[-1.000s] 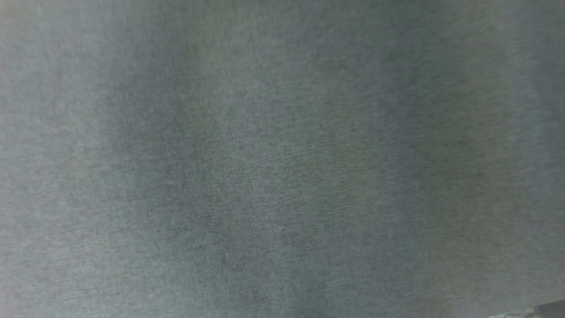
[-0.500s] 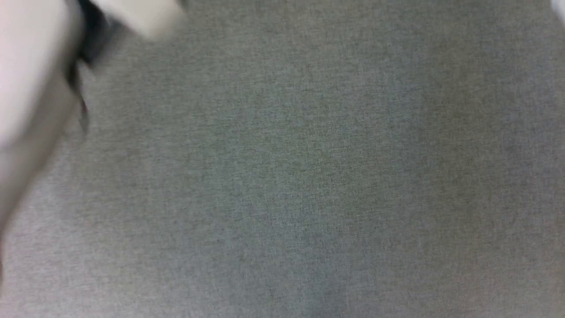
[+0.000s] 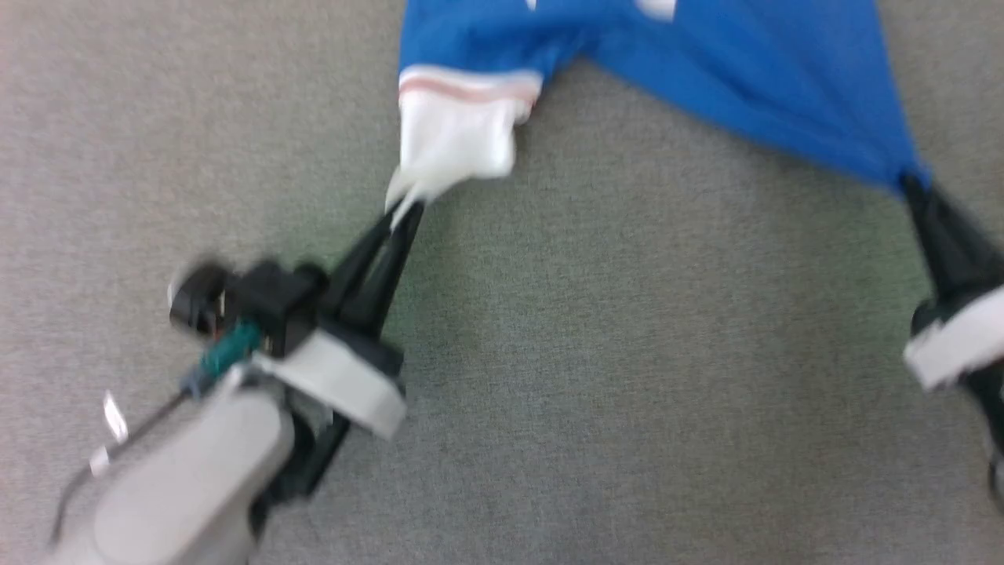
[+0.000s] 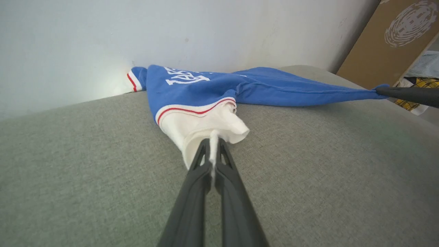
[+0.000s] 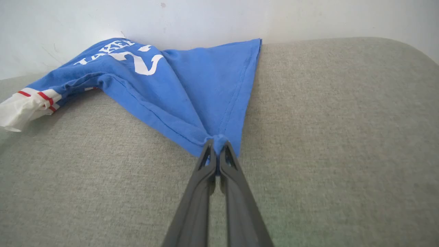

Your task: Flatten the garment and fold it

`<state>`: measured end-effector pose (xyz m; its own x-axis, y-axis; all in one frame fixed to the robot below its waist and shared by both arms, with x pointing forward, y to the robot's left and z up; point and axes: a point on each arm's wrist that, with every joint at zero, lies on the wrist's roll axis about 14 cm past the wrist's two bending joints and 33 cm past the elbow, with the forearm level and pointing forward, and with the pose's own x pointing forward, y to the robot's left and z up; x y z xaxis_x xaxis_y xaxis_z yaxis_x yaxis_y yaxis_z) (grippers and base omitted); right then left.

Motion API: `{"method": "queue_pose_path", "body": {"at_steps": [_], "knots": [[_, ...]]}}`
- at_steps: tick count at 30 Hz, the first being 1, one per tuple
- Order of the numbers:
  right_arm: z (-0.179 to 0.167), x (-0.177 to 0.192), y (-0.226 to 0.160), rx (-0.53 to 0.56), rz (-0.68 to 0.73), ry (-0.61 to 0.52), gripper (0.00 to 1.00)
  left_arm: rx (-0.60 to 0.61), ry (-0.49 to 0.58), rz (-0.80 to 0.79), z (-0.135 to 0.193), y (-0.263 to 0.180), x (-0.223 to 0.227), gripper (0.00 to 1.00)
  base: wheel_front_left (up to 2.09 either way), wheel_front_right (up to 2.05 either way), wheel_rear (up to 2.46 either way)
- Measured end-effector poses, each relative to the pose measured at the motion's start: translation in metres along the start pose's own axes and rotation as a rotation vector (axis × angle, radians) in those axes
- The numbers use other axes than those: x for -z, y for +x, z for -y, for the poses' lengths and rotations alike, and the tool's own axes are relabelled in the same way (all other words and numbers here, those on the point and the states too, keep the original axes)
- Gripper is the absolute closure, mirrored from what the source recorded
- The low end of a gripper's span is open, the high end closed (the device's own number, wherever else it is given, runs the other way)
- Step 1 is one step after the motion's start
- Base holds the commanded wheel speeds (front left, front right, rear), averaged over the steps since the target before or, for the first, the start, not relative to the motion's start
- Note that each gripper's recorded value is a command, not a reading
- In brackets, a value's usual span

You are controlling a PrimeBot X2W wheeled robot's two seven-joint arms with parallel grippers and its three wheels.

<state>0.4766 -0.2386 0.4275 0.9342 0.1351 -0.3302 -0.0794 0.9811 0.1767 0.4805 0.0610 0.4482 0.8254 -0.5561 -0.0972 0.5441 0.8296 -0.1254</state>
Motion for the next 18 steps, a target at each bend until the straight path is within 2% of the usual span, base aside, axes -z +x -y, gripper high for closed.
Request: {"method": "queue_pose_path", "body": {"at_steps": [5, 18], "knots": [[0.0, 0.026, -0.037, 0.055, -0.042, 0.06, 1.0, -0.097, -0.109, -0.09, 0.006, -0.041, 0.024, 1.0, 0.0, 0.0, 0.0], [0.014, 0.096, -0.139, 0.193, -0.256, 0.173, 1.0, -0.188, -0.338, -0.447, 0.043, -0.152, 0.083, 1.0, 0.0, 0.0, 0.0]]}}
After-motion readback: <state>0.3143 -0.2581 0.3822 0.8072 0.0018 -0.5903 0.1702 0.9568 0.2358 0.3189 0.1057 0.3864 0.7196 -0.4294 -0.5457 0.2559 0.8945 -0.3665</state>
